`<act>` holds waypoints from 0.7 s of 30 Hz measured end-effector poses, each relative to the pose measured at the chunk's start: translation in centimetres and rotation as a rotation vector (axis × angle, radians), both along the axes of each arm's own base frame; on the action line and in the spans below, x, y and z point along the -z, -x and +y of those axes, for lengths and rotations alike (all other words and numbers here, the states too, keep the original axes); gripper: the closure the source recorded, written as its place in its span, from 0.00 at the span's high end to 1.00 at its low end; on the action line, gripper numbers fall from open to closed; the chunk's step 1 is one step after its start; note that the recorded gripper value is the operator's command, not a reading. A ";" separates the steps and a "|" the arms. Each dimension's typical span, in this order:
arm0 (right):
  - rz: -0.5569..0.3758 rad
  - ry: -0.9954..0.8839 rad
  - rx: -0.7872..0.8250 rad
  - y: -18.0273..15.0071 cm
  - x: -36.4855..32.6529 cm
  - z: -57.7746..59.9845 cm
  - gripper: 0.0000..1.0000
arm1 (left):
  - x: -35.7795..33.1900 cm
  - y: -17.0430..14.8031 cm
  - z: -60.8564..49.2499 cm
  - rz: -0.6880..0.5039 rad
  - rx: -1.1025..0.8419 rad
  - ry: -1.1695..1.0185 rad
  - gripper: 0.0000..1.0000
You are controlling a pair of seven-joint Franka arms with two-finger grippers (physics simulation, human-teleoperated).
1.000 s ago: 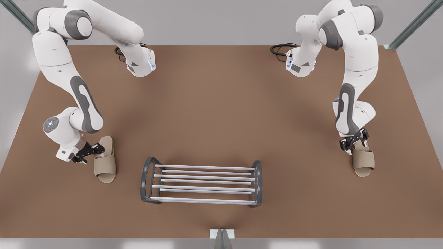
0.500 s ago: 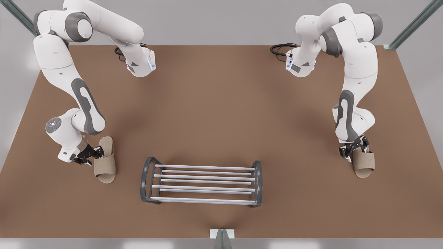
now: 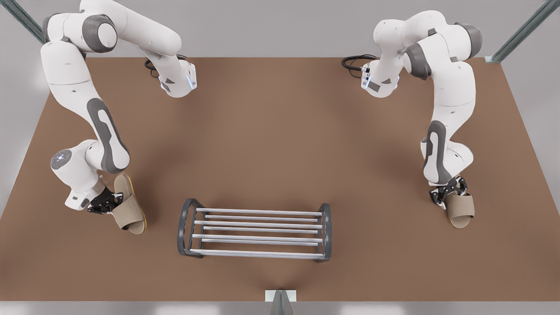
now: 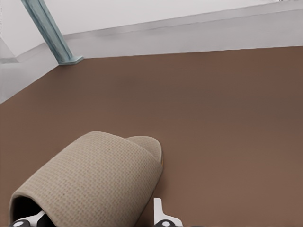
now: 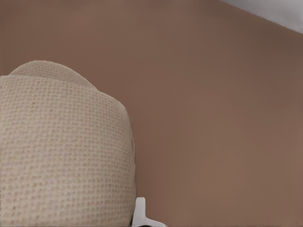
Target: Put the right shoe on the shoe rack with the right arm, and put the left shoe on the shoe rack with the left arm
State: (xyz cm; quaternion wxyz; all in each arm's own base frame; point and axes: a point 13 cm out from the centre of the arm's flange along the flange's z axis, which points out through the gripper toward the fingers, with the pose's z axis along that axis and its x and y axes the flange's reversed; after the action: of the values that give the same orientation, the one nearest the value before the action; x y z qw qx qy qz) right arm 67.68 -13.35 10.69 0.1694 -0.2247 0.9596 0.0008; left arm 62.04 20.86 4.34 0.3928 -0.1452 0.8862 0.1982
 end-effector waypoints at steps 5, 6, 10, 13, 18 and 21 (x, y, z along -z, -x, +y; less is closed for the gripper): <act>-0.125 -0.065 -0.004 -3.3 -7.0 1.2 0.21 | -0.6 -1.0 -0.3 -0.019 0.008 0.006 0.69; -0.155 -0.077 -0.017 -4.1 -8.9 2.1 0.21 | -0.8 -1.2 -0.4 -0.021 0.010 0.006 0.65; -0.246 -0.059 -0.059 -7.0 -17.5 3.8 0.21 | -1.6 -1.8 -1.3 -0.033 0.024 0.010 0.27; -0.271 -0.057 -0.116 -8.2 -23.5 7.2 0.21 | -1.7 -1.9 -1.6 -0.028 0.043 0.002 0.21; -0.212 -0.029 -0.263 -7.3 -30.0 18.8 0.21 | -5.0 -3.6 -3.8 -0.069 0.081 0.012 0.21; -0.153 0.015 -0.330 -5.2 -31.4 26.1 0.21 | -11.6 -6.1 -7.0 -0.150 0.114 0.063 0.21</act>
State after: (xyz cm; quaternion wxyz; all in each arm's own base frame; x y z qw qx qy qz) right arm 72.84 12.77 42.13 0.2378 -0.3799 0.8940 0.0043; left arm 68.11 13.91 15.91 0.4640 -0.1212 0.8669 0.1361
